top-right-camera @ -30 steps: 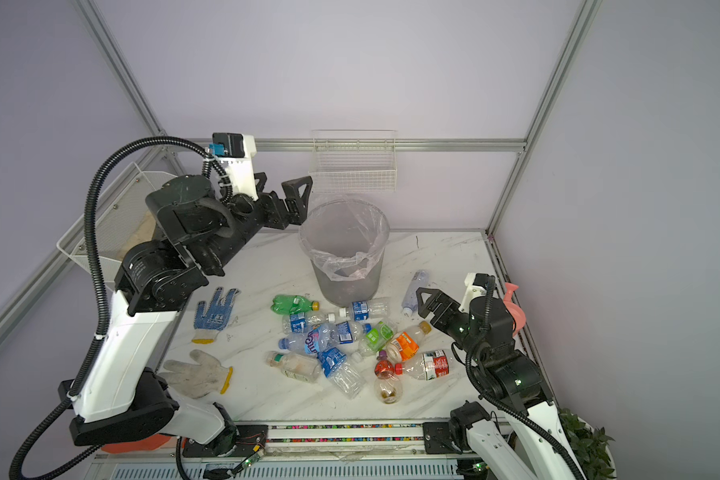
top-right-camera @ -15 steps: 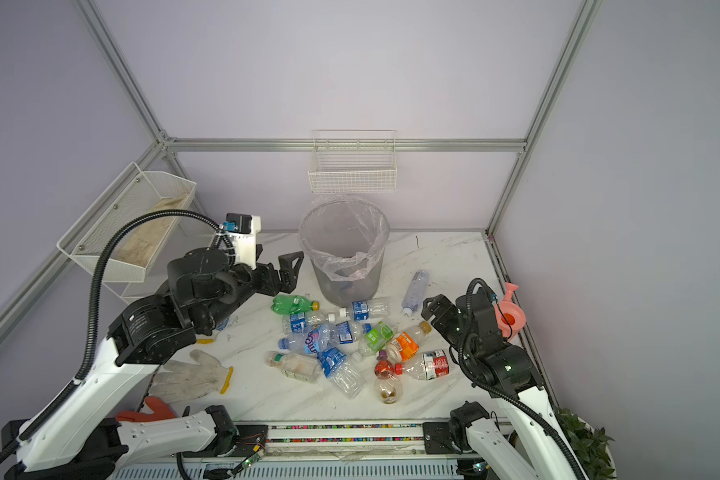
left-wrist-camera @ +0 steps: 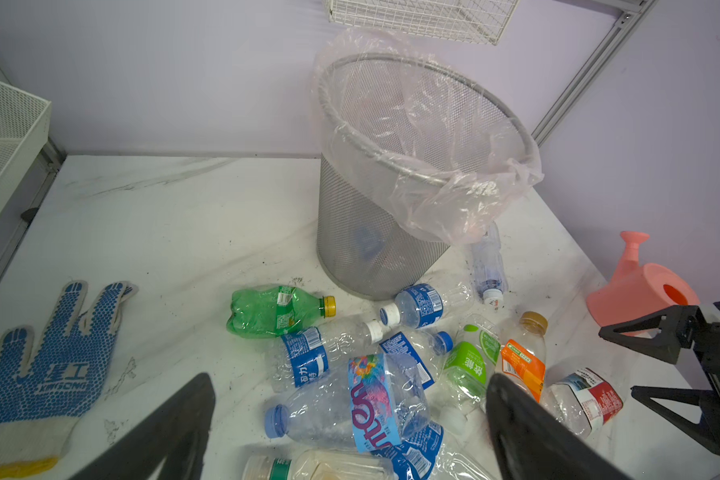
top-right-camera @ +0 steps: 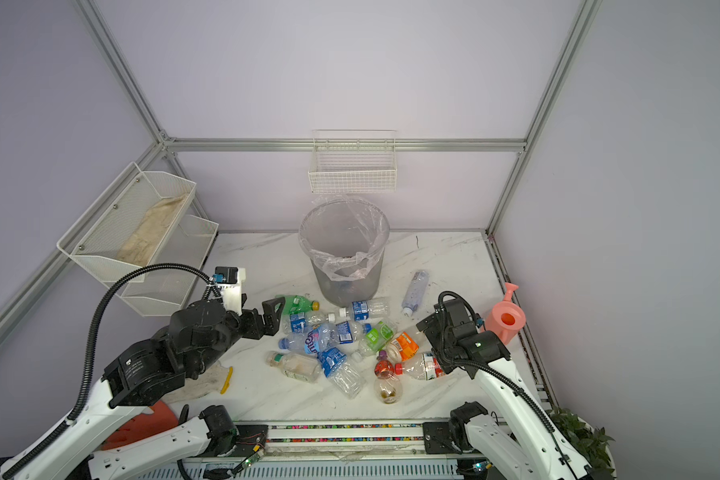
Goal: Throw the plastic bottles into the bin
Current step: 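Release the bottle into the bin and draw the left gripper back toward the pile, then grasp the red-labelled clear bottle with the right gripper while the left gripper hovers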
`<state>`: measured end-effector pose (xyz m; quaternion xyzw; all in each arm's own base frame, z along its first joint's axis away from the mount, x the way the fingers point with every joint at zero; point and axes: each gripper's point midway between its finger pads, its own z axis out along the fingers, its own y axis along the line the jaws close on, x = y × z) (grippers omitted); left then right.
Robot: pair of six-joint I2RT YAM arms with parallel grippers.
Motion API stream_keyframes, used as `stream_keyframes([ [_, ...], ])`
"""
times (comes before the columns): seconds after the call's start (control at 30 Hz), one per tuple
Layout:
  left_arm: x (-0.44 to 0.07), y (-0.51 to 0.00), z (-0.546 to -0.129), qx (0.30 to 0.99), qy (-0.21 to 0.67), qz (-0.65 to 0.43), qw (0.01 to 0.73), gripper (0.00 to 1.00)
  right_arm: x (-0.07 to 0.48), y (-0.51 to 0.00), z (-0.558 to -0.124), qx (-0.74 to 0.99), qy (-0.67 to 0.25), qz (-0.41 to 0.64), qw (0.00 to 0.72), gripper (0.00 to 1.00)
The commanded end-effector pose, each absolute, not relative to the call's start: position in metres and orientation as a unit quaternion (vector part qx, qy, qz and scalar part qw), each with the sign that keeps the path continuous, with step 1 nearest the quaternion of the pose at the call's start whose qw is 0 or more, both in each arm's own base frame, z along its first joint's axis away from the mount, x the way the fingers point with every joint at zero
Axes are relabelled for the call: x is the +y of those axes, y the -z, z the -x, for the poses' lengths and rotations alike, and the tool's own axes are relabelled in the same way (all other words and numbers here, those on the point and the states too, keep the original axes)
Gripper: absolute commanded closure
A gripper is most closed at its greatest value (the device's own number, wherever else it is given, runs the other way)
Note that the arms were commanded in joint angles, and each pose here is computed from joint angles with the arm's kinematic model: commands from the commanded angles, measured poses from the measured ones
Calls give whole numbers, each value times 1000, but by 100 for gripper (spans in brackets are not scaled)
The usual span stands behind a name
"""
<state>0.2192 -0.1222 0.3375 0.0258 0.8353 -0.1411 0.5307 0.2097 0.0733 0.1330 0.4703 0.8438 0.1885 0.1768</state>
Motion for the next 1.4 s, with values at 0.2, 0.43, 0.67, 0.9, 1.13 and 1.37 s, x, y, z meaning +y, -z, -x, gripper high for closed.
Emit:
stream_keyframes([
  [0.2, -106, -292, -201, 847, 133, -38, 514, 0, 69, -102, -195, 818, -156, -539, 126, 6],
  [0.43, -93, -269, -190, 849, 132, -32, 510, 0, 56, -92, -187, 801, -121, -573, 126, 9],
  [0.67, -85, -248, -184, 853, 129, -27, 505, 0, 51, -75, -190, 812, -76, -568, 115, 8],
  [0.9, -83, -253, -181, 849, 135, -28, 511, 0, 49, -51, -187, 812, -53, -574, 96, 8],
  [1.13, -71, -267, -173, 845, 128, -33, 519, 0, 47, -24, -184, 811, -37, -578, 82, 8],
  [1.37, -62, -267, -169, 832, 138, -19, 536, 0, 46, -10, -179, 806, -32, -587, 73, 30],
])
